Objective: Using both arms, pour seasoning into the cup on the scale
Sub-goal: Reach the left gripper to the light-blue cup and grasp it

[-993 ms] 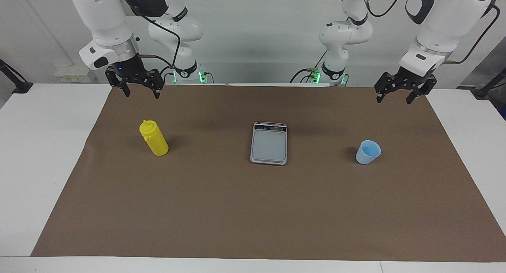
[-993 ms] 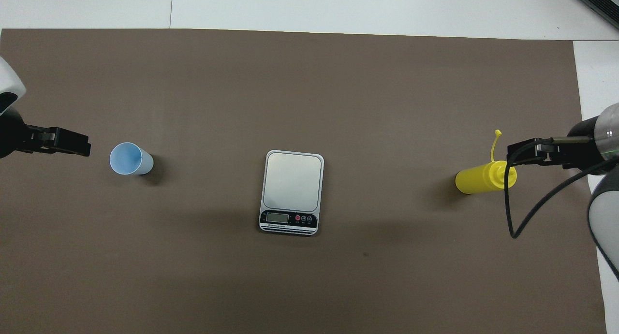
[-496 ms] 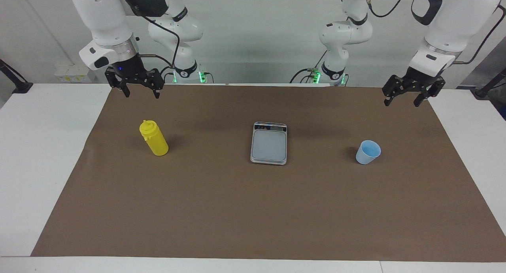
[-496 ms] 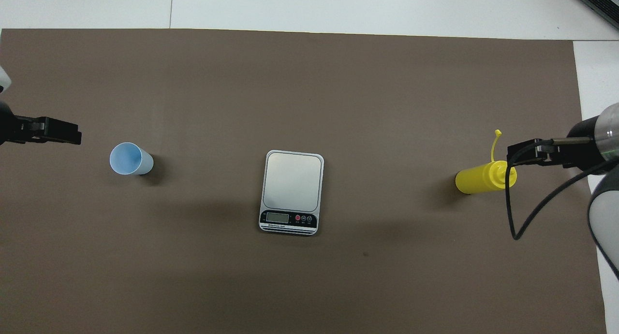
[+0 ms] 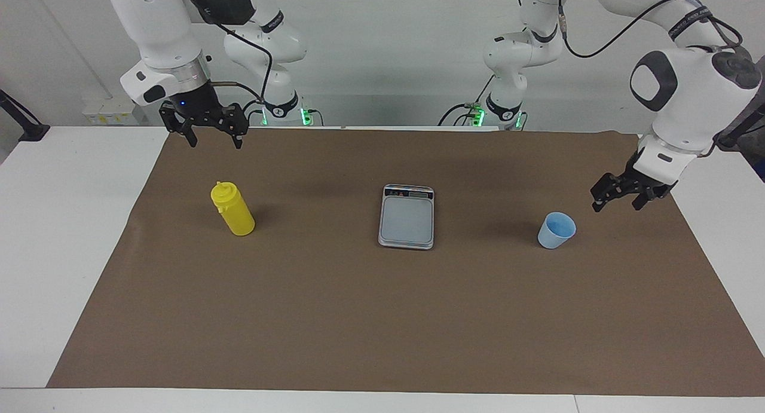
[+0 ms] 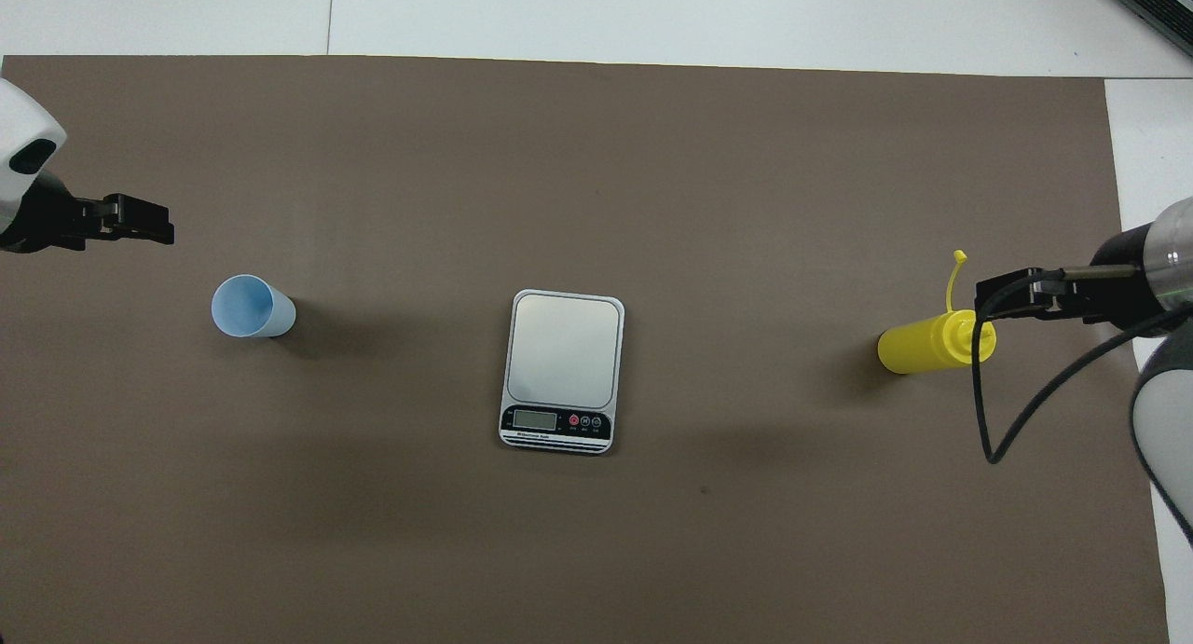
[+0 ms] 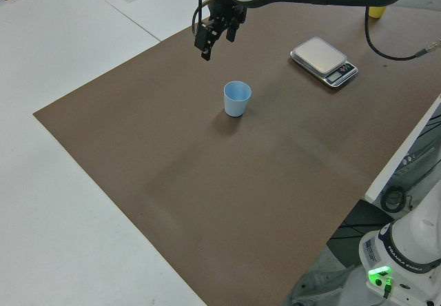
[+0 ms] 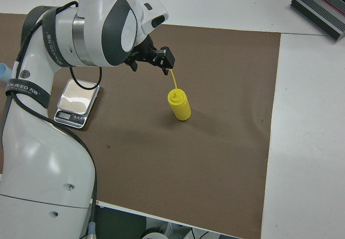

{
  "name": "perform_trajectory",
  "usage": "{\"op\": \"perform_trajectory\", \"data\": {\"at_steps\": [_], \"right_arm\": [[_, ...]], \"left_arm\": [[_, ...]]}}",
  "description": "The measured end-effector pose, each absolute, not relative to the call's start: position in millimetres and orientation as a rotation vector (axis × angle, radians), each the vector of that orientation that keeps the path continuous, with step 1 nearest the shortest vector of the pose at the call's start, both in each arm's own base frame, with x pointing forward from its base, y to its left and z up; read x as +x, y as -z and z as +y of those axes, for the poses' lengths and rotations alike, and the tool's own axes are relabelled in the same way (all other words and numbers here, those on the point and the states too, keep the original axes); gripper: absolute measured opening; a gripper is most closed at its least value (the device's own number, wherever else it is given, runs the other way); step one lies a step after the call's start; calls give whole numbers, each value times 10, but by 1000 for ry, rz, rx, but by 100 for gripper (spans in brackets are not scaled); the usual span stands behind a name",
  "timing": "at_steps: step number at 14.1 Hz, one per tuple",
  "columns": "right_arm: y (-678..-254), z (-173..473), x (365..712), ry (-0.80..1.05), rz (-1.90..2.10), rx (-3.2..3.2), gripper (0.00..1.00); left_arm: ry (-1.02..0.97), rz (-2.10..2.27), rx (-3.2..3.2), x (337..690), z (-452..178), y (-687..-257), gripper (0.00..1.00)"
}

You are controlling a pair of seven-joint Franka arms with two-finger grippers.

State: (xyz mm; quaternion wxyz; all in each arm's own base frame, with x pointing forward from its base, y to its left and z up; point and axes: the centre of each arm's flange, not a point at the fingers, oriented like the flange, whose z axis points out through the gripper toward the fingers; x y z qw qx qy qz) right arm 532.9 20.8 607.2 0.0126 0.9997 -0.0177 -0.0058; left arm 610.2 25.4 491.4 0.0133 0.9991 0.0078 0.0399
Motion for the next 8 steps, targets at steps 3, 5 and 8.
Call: {"op": "perform_trajectory", "data": {"at_steps": [3, 5, 8], "right_arm": [[-6072, 214, 5329, 18, -53, 3116, 100], [-6072, 213, 5329, 18, -54, 3116, 100], [-6069, 208, 5325, 23, -55, 3116, 100]], "left_arm": [[-130, 41, 3112, 6028, 281, -4378, 100], [-105, 63, 3109, 5952, 264, -4153, 100], [-64, 107, 3104, 5876, 216, -3987, 100]]}}
